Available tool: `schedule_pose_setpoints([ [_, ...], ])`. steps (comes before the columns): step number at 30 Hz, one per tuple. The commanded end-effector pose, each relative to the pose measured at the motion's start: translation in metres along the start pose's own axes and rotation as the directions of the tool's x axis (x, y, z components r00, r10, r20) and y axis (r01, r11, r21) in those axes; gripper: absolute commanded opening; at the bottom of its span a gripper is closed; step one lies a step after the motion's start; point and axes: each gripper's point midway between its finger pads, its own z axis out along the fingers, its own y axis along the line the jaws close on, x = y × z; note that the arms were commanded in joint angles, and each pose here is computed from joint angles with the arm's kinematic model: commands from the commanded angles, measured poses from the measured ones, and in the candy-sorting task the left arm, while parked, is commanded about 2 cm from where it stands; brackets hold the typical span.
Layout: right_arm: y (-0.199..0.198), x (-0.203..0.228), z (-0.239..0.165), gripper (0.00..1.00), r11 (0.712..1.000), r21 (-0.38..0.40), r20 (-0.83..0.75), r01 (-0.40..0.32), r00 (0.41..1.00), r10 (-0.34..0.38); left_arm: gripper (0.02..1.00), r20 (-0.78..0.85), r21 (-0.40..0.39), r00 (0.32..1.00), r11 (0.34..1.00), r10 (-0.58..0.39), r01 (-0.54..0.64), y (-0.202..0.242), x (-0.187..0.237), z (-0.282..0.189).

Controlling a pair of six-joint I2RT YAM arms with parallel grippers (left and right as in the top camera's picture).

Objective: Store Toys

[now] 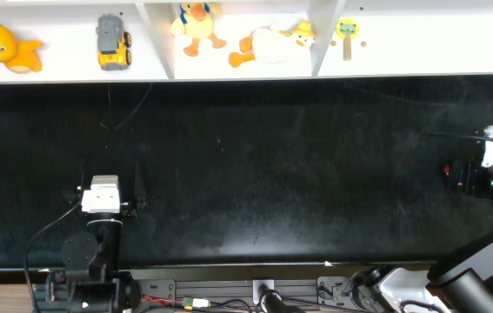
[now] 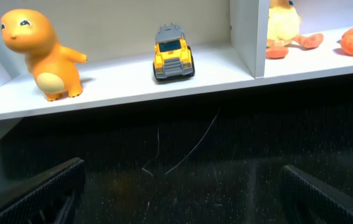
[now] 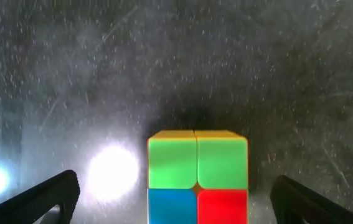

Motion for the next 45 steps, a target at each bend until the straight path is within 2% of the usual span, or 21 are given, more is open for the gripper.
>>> schedule_pose_setpoints([
  [1,0.001,0.003,0.003,0.993,0.999,-0.005,-0.005,-0.047,0.999,0.047,0.998,0.005,-0.013,1.000,1.000,0.017,-0.017,0.002,0.000,0.000],
  [8,-0.001,0.024,0.009,0.998,0.998,0.031,-0.088,-0.055,0.994,0.058,0.998,0.005,-0.013,1.000,1.000,0.017,-0.017,0.002,0.000,0.000],
  [13,0.005,0.037,0.016,1.000,0.999,0.020,-0.116,-0.038,0.992,0.040,0.998,0.005,-0.013,1.000,1.000,0.017,-0.017,0.002,0.000,0.000],
  [23,-0.005,0.030,0.018,0.996,0.998,0.068,-0.095,-0.009,0.995,0.015,0.998,0.005,-0.013,1.000,1.000,0.017,-0.017,0.002,0.000,0.000],
  [32,0.003,0.019,0.023,0.993,0.998,0.055,-0.086,0.033,0.996,-0.028,0.998,0.005,-0.013,1.000,1.000,0.017,-0.017,0.002,0.000,0.000],
  [37,0.004,0.018,0.023,0.901,0.998,0.053,-0.086,0.037,0.996,-0.033,0.998,0.005,-0.013,1.000,1.000,0.017,-0.017,0.002,0.000,0.000],
  [42,0.004,0.019,0.023,0.711,0.998,0.058,-0.091,0.033,0.995,-0.028,0.998,0.005,-0.013,1.000,1.000,0.017,-0.017,0.002,0.000,0.000],
  [45,0.003,0.019,0.023,0.678,0.998,0.059,-0.090,0.027,0.996,-0.021,0.998,0.005,-0.013,1.000,1.000,0.017,-0.017,0.002,0.000,0.000],
])
